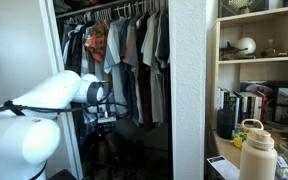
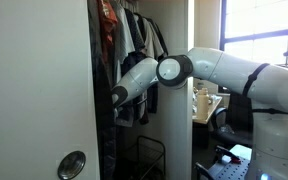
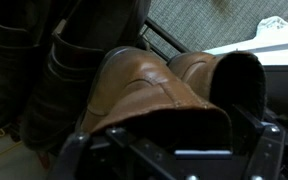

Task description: Move the brown pair of boots from the left to the right side of the closet

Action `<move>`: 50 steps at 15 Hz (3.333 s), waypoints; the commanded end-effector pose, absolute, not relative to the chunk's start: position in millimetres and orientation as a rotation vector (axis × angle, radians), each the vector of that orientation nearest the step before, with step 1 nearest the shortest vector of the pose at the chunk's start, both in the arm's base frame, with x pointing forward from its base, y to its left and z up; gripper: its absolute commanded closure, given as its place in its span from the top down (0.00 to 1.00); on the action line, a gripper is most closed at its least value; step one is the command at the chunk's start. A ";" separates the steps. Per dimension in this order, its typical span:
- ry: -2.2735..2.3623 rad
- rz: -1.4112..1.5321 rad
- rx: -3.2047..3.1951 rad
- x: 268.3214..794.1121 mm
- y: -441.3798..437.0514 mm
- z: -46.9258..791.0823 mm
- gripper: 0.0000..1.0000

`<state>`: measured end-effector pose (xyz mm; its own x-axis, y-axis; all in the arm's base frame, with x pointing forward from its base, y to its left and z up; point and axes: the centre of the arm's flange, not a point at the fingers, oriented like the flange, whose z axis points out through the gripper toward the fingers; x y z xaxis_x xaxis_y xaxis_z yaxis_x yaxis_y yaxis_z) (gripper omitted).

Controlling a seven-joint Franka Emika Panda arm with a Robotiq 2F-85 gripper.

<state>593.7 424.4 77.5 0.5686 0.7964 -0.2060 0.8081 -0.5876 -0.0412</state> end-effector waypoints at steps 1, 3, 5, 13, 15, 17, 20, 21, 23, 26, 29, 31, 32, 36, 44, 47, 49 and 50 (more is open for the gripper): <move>1.389 -0.416 2.677 568.0 410.5 72.2 1.00; 1.411 -0.364 2.650 560.1 413.9 64.3 1.00; 1.436 -0.337 2.608 553.9 419.2 55.7 1.00; 1.570 -0.314 2.364 528.9 424.5 27.6 1.00; 1.594 -0.311 2.335 523.2 427.6 24.5 1.00; 1.607 -0.313 2.331 520.8 433.0 25.0 0.72; 1.603 -0.300 2.351 520.1 441.3 30.5 0.62; 1.609 -0.294 2.350 519.4 444.0 32.1 0.55; 1.619 -0.294 2.345 516.6 447.3 31.0 0.39; 1.632 -0.319 2.347 507.1 450.5 26.8 0.16; 1.630 -0.348 2.374 495.9 452.6 23.7 0.02; 1.602 -0.355 2.416 496.4 452.4 25.3 0.04; 1.586 -0.352 2.444 497.7 452.6 27.9 0.04; 1.461 -0.322 2.631 512.6 453.3 52.1 0.04; 1.211 -0.178 3.055 539.1 459.8 107.2 0.04; 1.104 -0.079 3.161 552.1 455.3 123.6 0.04; 1.051 0.004 3.199 561.9 451.1 139.4 0.03; 1.034 0.053 3.208 567.6 448.5 149.0 0.03</move>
